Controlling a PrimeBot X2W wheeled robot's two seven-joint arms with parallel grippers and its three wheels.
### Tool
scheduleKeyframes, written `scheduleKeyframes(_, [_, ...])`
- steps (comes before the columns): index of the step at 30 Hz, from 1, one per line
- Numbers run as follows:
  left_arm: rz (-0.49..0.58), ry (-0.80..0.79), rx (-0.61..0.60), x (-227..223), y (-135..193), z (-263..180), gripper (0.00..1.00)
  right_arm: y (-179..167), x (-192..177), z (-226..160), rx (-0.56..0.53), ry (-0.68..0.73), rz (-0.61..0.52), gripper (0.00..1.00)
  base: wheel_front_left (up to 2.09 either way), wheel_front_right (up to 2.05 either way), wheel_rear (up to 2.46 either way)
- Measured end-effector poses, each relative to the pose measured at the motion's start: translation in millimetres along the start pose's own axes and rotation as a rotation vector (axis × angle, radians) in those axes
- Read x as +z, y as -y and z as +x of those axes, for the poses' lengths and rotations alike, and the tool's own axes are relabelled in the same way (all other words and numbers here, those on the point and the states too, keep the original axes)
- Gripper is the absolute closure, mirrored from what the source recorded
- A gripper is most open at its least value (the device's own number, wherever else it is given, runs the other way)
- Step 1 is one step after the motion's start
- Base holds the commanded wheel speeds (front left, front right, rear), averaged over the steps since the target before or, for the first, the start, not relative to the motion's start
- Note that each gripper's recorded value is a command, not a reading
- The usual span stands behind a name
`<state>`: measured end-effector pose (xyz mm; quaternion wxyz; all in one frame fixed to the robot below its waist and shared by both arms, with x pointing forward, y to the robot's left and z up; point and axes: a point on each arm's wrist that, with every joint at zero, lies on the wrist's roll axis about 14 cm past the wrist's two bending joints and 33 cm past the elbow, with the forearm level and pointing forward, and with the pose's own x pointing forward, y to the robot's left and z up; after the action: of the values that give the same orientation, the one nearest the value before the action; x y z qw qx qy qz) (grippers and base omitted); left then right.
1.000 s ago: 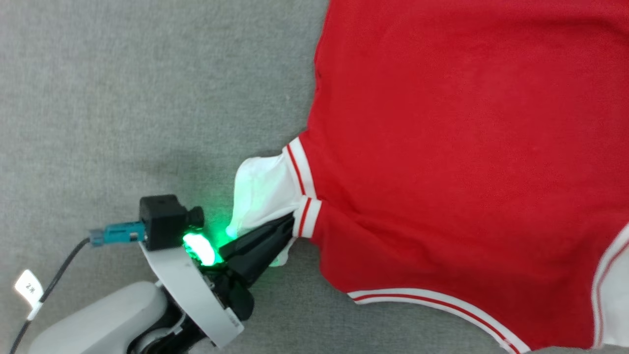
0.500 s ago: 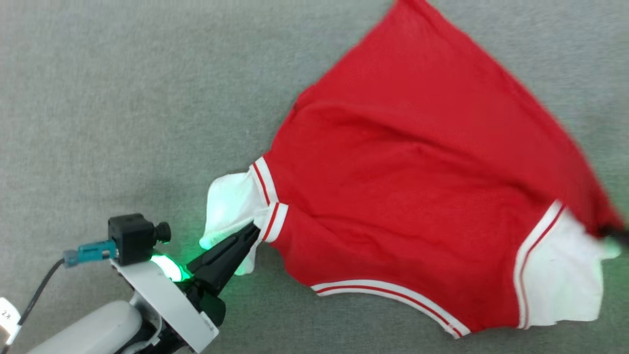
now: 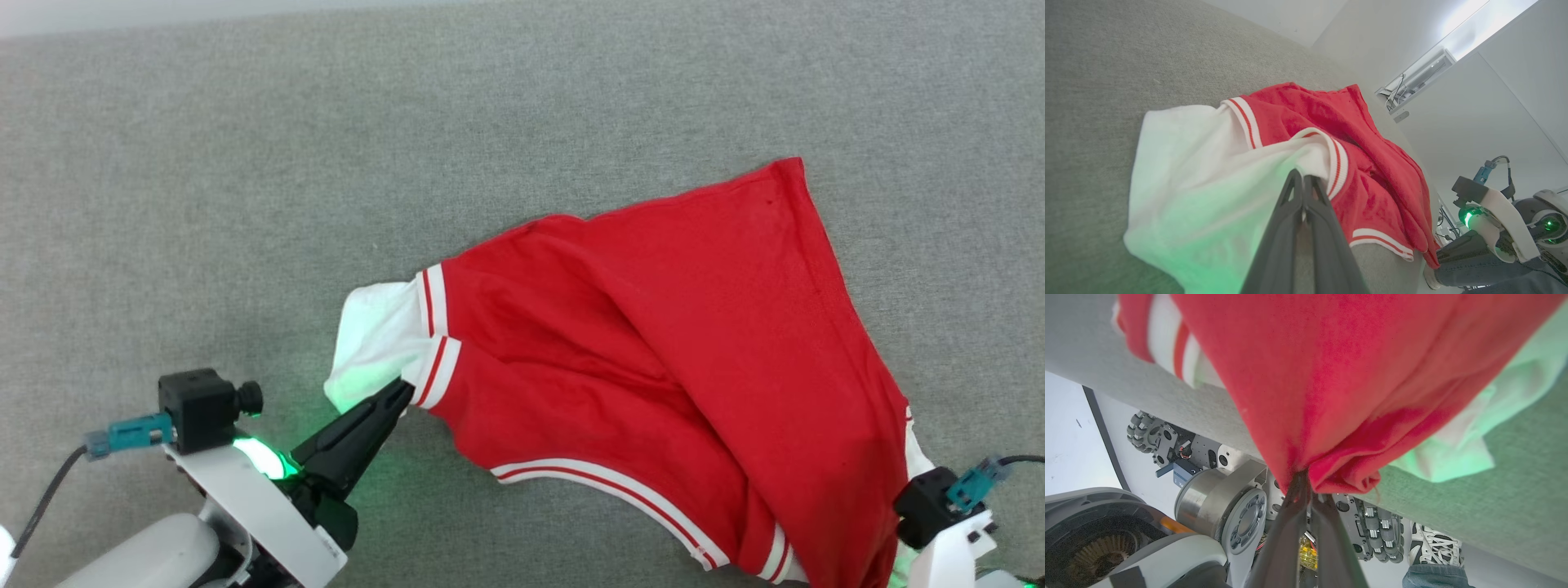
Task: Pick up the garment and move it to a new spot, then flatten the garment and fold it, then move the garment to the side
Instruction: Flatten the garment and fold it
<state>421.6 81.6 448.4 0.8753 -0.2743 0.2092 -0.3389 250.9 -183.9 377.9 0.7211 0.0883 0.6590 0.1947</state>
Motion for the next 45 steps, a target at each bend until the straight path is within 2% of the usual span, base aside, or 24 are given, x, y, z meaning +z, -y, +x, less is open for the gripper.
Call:
scheduleKeyframes(1, [0.000,-0.003,0.000,-1.0,0.2,-0.6,1.00,-2.4,-0.7,1.6,0.006,0.002,-0.003,1.00,0.00,0.00,0.00])
scheduleKeyframes(2, [0.001,-0.003,-0.001,-1.1,0.5,-0.7,1.00,-4.4,-0.8,2.6,0.011,0.007,-0.007,0.79,0.00,0.00,0.00])
scheduleKeyframes(3, [0.002,-0.002,-0.002,-0.5,0.9,-0.5,1.00,-5.5,2.0,2.5,0.012,0.026,-0.011,0.00,0.00,0.00,0.00])
scheduleKeyframes(8, [0.008,0.001,-0.004,1.4,1.7,-0.6,1.00,1.2,34.6,-20.0,-0.014,0.188,-0.029,0.00,0.00,0.00,0.00])
scheduleKeyframes(15, [0.004,-0.001,-0.002,-2.8,3.1,-2.3,1.00,7.9,106.9,-98.1,-0.033,0.513,-0.072,0.00,0.00,0.00,0.00])
scheduleKeyframes(19, [-0.003,0.006,0.002,-3.3,2.6,-2.8,1.00,13.5,163.1,-144.7,-0.129,0.729,-0.165,0.00,0.00,0.00,0.00])
scheduleKeyframes(21, [0.000,0.010,0.002,-2.5,1.8,-1.8,1.00,14.7,189.3,-154.1,-0.184,0.800,-0.222,0.00,0.00,0.00,0.00])
scheduleKeyframes(23, [-0.001,0.013,0.003,-1.8,0.2,-0.8,1.00,11.2,209.8,-145.8,-0.197,0.815,-0.274,0.00,0.00,0.00,0.00])
scheduleKeyframes(28, [-0.004,0.014,0.013,-2.7,-5.2,0.6,1.00,16.3,249.9,-109.0,-0.205,0.791,-0.303,0.00,0.00,0.00,0.00])
scheduleKeyframes(33, [-0.009,0.021,0.028,-1.1,-12.9,2.3,1.00,30.7,264.0,-61.4,-0.211,0.664,-0.297,0.00,0.00,0.00,0.00])
scheduleKeyframes(40, [-0.021,0.013,0.046,-4.7,-25.6,8.2,1.00,45.9,266.0,-9.6,-0.217,0.499,-0.312,0.00,0.00,0.00,0.00])
scheduleKeyframes(41, [-0.025,0.012,0.051,-5.7,-27.5,8.5,1.00,46.3,267.1,-6.0,-0.217,0.486,-0.322,0.07,0.00,0.00,0.00])
scheduleKeyframes(42, [-0.027,0.012,0.054,-5.9,-28.9,8.9,1.00,46.9,268.3,-4.0,-0.215,0.477,-0.326,0.60,0.00,0.00,0.00])
scheduleKeyframes(43, [-0.030,0.013,0.060,-6.0,-31.2,8.5,1.00,47.0,269.8,-2.0,-0.209,0.474,-0.325,0.98,0.00,0.00,0.00])
scheduleKeyframes(45, [-0.043,0.021,0.073,-4.9,-34.3,8.0,1.00,45.4,274.1,-0.4,-0.191,0.494,-0.316,1.00,0.00,0.00,0.00])
